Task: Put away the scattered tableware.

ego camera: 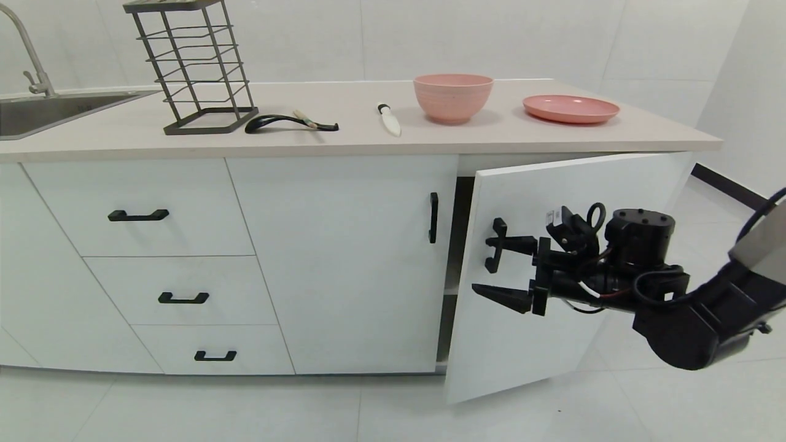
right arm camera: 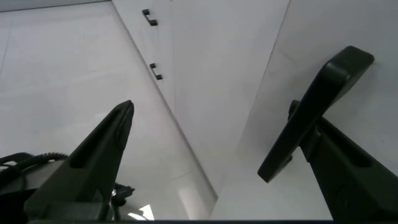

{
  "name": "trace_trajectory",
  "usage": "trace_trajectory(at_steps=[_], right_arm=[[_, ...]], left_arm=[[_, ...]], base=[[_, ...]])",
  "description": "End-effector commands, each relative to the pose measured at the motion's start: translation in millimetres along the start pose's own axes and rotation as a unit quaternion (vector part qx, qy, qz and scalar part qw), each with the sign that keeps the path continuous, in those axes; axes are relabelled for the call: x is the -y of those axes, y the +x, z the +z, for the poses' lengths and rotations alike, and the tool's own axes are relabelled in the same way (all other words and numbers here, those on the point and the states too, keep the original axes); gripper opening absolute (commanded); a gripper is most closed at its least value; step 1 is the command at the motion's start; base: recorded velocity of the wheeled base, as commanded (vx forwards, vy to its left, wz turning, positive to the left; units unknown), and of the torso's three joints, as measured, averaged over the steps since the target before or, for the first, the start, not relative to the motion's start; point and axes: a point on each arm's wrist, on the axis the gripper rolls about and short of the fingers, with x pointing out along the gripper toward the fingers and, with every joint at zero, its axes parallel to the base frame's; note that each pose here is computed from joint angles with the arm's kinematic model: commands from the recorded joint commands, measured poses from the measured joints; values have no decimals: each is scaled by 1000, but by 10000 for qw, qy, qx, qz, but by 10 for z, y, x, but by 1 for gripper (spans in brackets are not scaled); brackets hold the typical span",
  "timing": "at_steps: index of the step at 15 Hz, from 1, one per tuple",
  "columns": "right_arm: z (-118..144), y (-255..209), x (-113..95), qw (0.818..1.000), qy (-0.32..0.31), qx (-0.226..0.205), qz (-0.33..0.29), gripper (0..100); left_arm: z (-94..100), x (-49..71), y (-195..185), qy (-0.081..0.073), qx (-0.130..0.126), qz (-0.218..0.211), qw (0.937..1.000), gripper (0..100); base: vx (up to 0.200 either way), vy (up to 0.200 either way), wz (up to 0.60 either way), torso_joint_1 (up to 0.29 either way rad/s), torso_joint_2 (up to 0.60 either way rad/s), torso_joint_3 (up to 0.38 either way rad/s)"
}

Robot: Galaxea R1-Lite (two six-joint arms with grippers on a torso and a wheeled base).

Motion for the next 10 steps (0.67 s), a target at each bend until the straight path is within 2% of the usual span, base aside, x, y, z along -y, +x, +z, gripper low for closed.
trace_trajectory(at_steps=[1, 3, 4, 5, 6, 8, 9, 10], right_arm=[[188, -210, -239, 9998, -138, 129, 109, 100], [211, -328, -382, 9998, -91, 99, 148, 100], [212, -358, -421, 9997, -81, 96, 196, 100], [204, -416, -495, 9997, -32, 62, 220, 100], [188, -430, -531, 9997, 0, 35, 258, 100], [159, -448, -567, 9996, 51, -11, 276, 100], [147, -454, -576, 9996, 68, -29, 281, 100], [141, -456, -581, 9996, 80, -38, 283, 100]], left_arm=[[3, -251, 934, -439, -625, -1271, 9889, 100], [-149, -211, 1541, -617, -838, -1927, 9757, 100], [-220, -180, 1732, -650, -913, -2114, 9709, 100], [-347, -10, 2055, -721, -981, -2669, 9560, 100], [-458, 105, 2253, -740, -1043, -2913, 9480, 100], [-895, 408, 2755, -666, -1143, -3437, 9297, 100], [-1130, 469, 3005, -594, -1074, -3647, 9230, 100], [-1242, 493, 3136, -521, -994, -3689, 9227, 100]], base=[[0, 0, 0, 0, 0, 0], [0, 0, 0, 0, 0, 0], [0, 0, 0, 0, 0, 0], [0, 0, 0, 0, 0, 0], [0, 0, 0, 0, 0, 0], [0, 0, 0, 0, 0, 0], [0, 0, 0, 0, 0, 0], [0, 0, 0, 0, 0, 0]])
